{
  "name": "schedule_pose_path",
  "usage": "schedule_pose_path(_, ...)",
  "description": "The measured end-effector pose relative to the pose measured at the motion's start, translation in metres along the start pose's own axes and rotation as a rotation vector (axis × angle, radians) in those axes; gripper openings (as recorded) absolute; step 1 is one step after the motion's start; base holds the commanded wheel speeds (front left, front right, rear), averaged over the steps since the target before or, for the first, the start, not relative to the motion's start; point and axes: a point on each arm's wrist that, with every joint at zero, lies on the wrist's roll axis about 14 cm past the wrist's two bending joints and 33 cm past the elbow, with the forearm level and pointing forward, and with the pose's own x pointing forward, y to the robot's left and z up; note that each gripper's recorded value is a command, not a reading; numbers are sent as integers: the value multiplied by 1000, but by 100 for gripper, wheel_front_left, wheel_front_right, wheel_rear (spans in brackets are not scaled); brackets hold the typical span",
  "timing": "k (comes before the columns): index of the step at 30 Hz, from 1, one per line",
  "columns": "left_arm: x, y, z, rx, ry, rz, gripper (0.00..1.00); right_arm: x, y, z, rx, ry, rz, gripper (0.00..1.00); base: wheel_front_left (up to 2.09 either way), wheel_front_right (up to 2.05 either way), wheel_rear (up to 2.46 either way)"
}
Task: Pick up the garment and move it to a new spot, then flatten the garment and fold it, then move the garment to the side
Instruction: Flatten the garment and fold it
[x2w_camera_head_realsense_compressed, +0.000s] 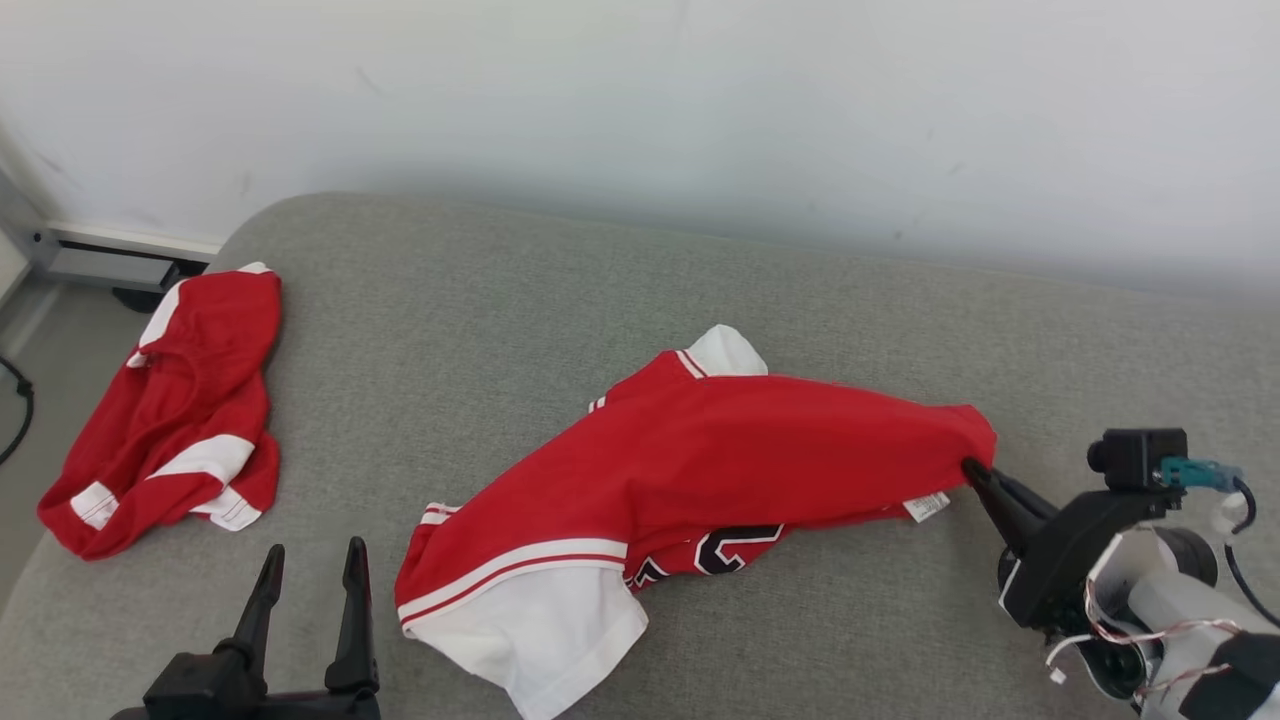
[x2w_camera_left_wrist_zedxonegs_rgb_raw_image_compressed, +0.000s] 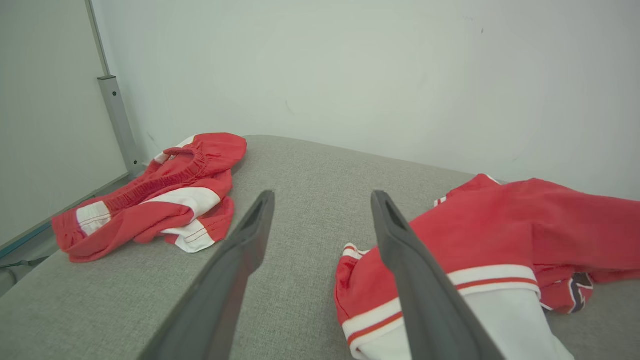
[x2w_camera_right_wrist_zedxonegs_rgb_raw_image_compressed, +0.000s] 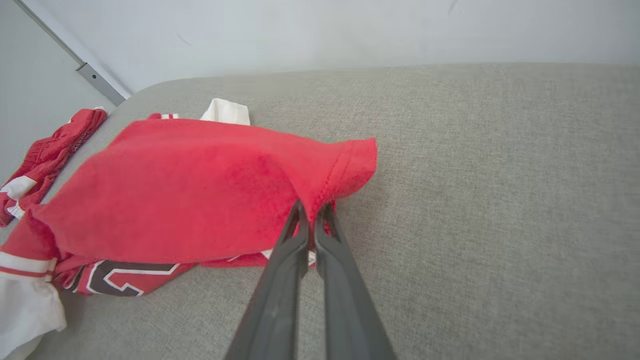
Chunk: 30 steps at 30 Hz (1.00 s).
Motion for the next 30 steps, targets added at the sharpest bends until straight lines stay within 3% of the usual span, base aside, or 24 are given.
schedule_pose_path(9,8,-15,-6,-7,16,-48,100,-33,-11,-38,105,93,-14,0,0,0,0)
schedule_pose_path(10,8,-17,-6,-8,18,-52,100,-35,-15,-38,102,94,-24,12,0,0,0)
schedule_pose_path(11,9,-18,-7,-8,20,-55,100,-36,-19,-38,95,94,-34,79,0,0,0)
schedule_pose_path(12,10,-19,-8,-8,23,-58,100,-37,-22,-38,93,91,-44,100,0,0,0)
schedule_pose_path(22,11,-22,-9,-8,24,-65,100,-53,-50,-33,60,78,-111,100,0,0,0)
schedule_pose_path(30,10,-21,-8,-9,22,-57,100,-55,-46,-53,68,142,-107,100,0,0,0)
